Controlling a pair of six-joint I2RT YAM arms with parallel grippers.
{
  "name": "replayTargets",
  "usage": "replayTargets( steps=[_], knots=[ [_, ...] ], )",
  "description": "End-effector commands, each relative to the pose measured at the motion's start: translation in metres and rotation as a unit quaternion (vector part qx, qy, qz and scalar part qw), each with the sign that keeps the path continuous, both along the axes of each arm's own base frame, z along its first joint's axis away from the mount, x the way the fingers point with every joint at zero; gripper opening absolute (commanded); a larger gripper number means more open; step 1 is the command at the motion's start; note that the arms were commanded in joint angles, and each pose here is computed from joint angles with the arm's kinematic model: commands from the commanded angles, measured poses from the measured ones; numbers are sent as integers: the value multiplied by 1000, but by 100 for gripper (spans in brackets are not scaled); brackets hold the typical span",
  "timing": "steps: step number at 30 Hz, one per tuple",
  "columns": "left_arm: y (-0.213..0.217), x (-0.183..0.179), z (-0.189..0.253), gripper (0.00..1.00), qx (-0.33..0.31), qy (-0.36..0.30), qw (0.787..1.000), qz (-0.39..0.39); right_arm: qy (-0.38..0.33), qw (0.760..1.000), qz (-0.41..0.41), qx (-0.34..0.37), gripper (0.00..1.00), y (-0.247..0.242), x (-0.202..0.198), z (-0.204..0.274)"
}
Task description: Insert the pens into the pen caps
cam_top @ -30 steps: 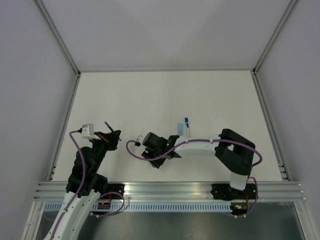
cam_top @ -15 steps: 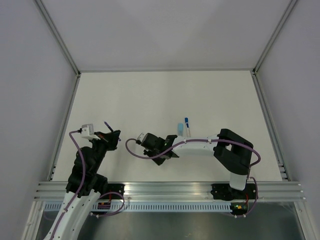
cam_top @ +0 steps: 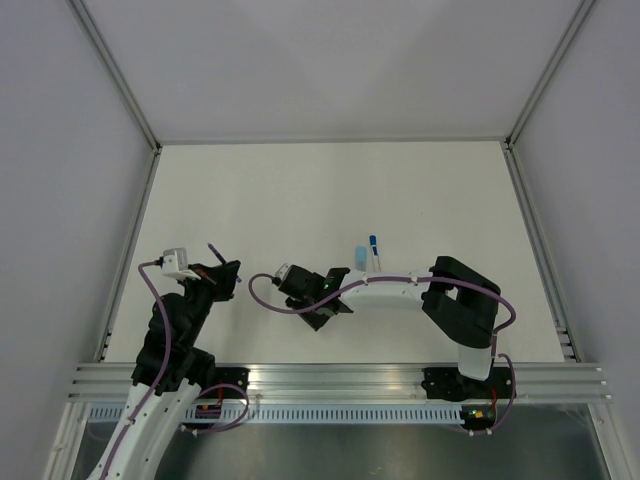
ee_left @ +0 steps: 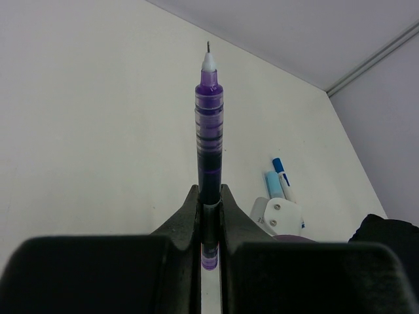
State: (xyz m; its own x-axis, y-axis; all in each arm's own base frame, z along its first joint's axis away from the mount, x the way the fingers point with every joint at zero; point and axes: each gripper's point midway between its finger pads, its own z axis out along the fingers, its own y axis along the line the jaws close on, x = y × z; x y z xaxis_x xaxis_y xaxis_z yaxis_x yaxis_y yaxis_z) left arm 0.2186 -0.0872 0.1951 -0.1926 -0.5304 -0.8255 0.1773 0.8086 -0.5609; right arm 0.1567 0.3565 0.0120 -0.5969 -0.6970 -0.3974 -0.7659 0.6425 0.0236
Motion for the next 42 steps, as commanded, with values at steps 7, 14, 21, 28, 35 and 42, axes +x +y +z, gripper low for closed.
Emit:
replayTargets(
  steps=[7, 14, 21, 28, 35, 42],
  knots=[
    [6, -1, 19, 2, 3, -23, 1000, 13, 13, 1000, 6, -28, 34, -11, -8, 0],
    [6, -2, 19, 2, 3, -24, 1000, 13, -30, 998, -24, -44, 44, -31, 3, 15],
    [6, -3, 21, 2, -1, -27, 1000, 10, -52, 996, -54, -46, 47, -42, 19, 21],
    [7, -4, 21, 2, -1, -28, 1000, 13, -60, 995, -76, -20, 47, -30, 35, 19],
    [7, -4, 21, 2, -1, -27, 1000, 13, -71, 988, -137, -8, 47, -30, 49, 22],
    [11, -3, 21, 2, -1, -28, 999, 23, -75, 930, -351, 75, 52, -42, 74, 56]
  ],
)
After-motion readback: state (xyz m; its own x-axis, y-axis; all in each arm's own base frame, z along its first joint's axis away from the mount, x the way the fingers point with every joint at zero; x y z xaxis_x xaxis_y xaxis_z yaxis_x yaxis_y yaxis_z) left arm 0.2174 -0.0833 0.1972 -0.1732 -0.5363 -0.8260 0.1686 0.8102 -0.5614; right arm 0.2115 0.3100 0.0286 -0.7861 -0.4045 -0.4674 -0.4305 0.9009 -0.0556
